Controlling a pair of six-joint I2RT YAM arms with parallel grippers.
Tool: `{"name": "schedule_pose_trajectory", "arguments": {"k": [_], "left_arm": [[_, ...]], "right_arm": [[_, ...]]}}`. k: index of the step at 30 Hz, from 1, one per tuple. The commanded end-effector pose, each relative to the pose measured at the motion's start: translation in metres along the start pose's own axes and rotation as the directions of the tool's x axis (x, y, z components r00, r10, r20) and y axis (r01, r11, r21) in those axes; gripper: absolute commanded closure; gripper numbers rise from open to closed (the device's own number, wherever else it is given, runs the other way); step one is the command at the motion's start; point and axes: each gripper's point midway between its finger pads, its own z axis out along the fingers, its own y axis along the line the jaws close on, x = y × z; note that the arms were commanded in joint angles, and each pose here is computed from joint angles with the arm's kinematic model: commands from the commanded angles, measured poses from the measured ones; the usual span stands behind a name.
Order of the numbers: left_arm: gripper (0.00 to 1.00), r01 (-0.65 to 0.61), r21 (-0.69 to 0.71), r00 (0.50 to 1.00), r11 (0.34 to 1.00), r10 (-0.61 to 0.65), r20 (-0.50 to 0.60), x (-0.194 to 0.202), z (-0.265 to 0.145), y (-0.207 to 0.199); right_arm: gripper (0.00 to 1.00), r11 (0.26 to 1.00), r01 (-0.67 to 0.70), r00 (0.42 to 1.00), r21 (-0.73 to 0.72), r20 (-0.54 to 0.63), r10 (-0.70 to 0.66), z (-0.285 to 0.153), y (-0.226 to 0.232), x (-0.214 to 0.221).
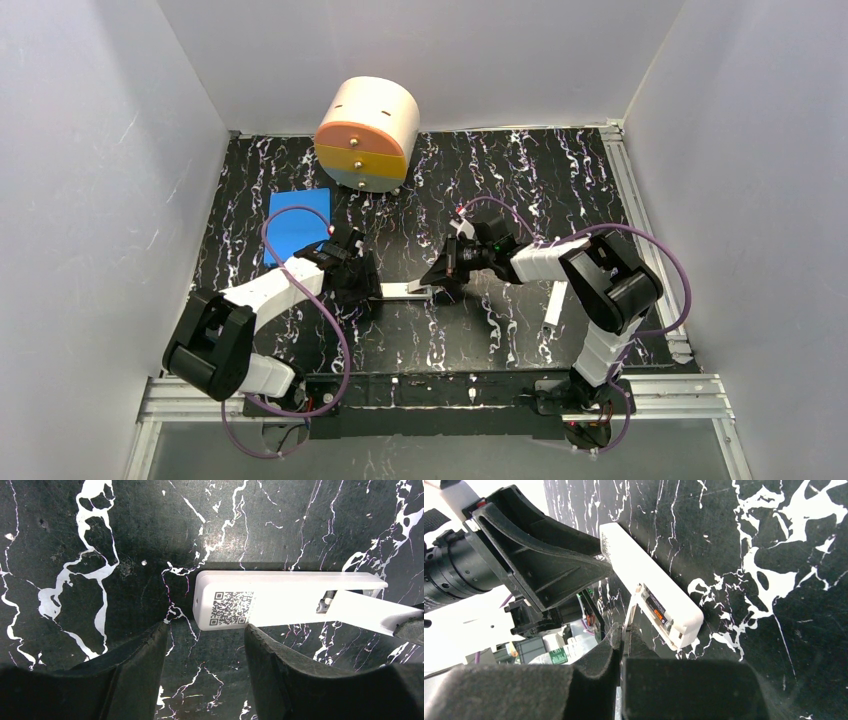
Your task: Load the batteries into the remote control
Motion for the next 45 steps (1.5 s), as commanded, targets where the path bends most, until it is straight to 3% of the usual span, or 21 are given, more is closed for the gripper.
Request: {"name": "schedule_pose_trajectory", "arguments": {"k": [1,11,21,45], "left_arm": [[0.44,-0.011,-0.064,0.999,0.998,0.013,0.03,-0.006,-0.005,0.012],[0.37,-0.012,-0.049,0.999,0.999,0.014,0.041,-0.008,-0.01,0.009],[0.28,-0.04,0.121,0.992,0.992,0.025,0.122,-0.021,-0.029,-0.022],[0.25,-0.052,0.041,0.992,0.998,0.047,0.116,-0.031,-0.005,-0.011]], "right_arm": [[0.99,0.999,0.014,1.0,-0.044,0.008,-0.014,-0.001,0.007,-0.003],[0.99,0.999,-0.007,1.0,-0.042,0.003,0.007,0.004,0.004,0.0],[0.99,1.0,-0.013,1.0,-0.013,0.018,0.013,0.001,-0.003,0.004],[0.99,0.991,-0.111,0.991,-0.072,0.06,0.116,0.007,-0.002,0.008]]}}
